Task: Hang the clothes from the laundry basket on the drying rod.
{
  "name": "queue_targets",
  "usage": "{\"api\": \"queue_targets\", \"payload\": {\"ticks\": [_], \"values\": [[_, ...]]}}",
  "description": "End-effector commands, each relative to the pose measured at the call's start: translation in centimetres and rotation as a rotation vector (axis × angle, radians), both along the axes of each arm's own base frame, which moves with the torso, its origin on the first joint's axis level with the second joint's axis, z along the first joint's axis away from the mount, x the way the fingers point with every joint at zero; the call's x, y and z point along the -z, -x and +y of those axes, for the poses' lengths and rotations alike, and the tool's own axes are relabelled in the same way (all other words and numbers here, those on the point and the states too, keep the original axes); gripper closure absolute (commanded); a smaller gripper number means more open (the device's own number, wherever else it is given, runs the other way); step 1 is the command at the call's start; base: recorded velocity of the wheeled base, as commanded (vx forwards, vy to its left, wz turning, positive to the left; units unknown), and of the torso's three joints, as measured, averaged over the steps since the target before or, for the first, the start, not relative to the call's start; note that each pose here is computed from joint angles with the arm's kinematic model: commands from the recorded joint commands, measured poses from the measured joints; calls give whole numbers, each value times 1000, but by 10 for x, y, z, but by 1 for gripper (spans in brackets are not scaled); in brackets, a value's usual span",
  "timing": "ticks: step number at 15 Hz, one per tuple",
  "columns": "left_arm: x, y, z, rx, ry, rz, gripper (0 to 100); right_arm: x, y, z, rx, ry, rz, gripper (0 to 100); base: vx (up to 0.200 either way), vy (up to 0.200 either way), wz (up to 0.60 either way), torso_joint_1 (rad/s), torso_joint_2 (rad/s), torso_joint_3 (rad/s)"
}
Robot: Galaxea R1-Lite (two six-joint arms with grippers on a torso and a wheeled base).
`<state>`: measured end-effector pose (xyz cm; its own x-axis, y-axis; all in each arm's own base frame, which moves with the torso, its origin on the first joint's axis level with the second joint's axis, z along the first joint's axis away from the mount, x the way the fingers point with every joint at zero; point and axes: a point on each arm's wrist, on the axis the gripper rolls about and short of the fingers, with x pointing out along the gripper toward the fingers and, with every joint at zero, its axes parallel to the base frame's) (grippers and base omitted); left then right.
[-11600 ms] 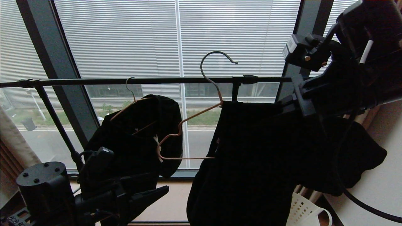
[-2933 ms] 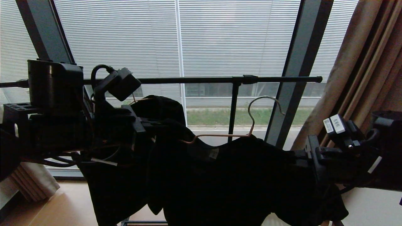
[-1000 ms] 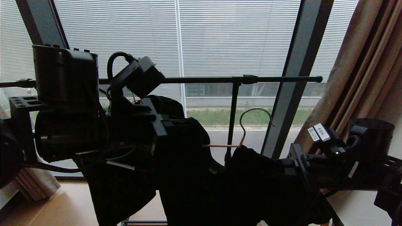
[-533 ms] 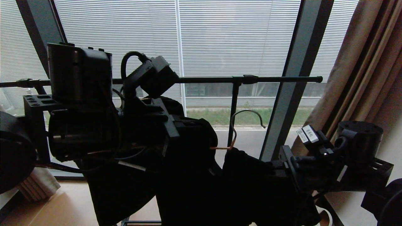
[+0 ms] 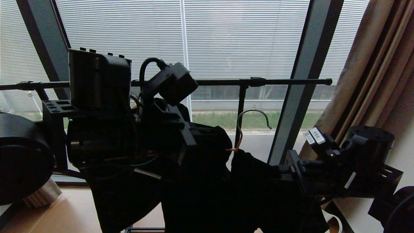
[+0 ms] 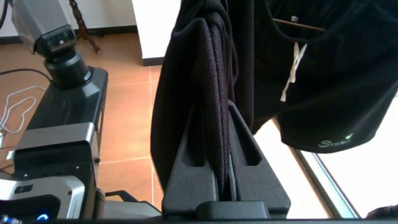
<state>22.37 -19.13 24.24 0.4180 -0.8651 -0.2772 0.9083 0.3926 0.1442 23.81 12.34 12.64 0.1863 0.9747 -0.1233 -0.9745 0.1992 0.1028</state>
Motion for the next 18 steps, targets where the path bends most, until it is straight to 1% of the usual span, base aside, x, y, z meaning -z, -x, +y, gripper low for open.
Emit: {"api": "queue_targets", "payload": {"ticks": [1,2,8,10,12,13,14,15,16,17,18], "values": [[1,0,-1,1,-3,4,100,1,0,1,-1,2,2,100,0,0,0,0,0,0],[3,0,0,2,-7,9,0,0,0,0,1,1,-1,100,0,0,0,0,0,0],[1,0,2,-11,-3,6,0,0,0,-1,7,0,-2,100,0,0,0,0,0,0],[-6,2,10,-37,33,21,0,-2,-2,-4,16,-5,-14,100,0,0,0,0,0,0],[-13,2,31,-99,47,0,0,-3,-3,-7,32,-11,-22,100,0,0,0,0,0,0],[-13,2,31,-99,47,0,0,-3,-3,-7,32,-11,-22,100,0,0,0,0,0,0],[-19,5,59,-176,60,-18,0,-3,-4,-11,46,-12,-23,100,0,0,0,0,0,0],[-16,6,76,-235,56,-16,0,-3,-3,-11,44,-12,-23,100,0,0,0,0,0,0],[-12,7,86,-264,51,-5,0,-3,-3,-11,44,-12,-22,100,0,0,0,0,0,0],[-5,10,98,-278,50,13,0,-3,-3,-12,46,-11,-20,100,0,0,0,0,0,0],[1,14,112,-270,57,39,0,-3,-3,-13,48,-12,-22,100,0,0,0,0,0,0]]}}
